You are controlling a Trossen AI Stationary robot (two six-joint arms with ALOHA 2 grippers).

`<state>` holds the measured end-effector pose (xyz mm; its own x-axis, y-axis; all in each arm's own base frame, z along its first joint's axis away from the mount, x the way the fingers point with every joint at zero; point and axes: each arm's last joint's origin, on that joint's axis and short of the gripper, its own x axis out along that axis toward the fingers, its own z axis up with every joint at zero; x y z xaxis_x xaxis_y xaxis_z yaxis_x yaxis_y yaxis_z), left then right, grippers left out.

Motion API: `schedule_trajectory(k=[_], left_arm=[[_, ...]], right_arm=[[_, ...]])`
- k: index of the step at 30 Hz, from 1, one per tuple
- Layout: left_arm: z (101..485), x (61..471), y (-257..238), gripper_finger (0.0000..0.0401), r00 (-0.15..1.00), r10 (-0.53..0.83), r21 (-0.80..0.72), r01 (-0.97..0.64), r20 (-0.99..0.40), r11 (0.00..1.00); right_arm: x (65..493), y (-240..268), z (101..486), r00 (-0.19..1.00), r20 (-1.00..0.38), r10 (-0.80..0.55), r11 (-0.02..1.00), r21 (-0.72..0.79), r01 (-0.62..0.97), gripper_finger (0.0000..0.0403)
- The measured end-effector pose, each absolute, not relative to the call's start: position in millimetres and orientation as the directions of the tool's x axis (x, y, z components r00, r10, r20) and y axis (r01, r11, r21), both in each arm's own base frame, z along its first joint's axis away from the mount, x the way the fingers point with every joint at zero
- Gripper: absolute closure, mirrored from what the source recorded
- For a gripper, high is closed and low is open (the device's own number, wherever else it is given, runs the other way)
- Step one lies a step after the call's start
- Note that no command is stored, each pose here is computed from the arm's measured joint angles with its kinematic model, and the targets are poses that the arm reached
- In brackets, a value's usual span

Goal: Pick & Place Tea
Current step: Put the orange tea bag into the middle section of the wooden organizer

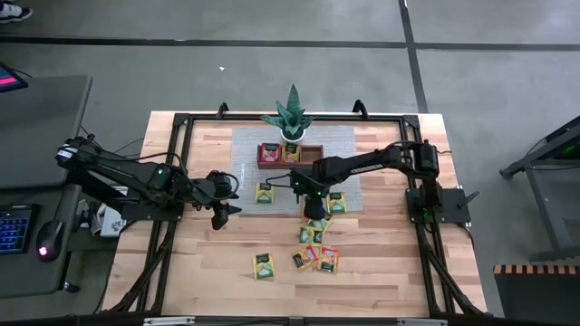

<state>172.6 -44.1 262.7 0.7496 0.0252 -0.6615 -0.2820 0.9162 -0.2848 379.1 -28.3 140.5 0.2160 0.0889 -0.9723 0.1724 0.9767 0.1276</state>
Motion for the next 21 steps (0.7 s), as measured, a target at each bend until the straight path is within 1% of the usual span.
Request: schedule_trajectory(k=[13,15,21], left_arm=[[262.7,172.6,-44.1,0.0181,0.750,0.025,-0.285,-0.282,-0.661,0.916],[262.7,172.6,-44.1,0.0181,0.749,0.025,-0.285,-0.282,-0.662,0.916],[262.6,172.6,-44.1,0.0181,0.749,0.025,-0.285,-0.282,-0.662,0.916]], right_arm=[[378.9,-28.7,139.9,0.212,-0.975,0.069,0.975,0.111,0.191,0.0388],[378.9,-28.6,139.9,0.212,-0.975,0.069,0.975,0.111,0.191,0.0397],[379.1,-28.8,140.0,0.214,-0.975,0.063,0.975,0.106,0.197,0.0400]])
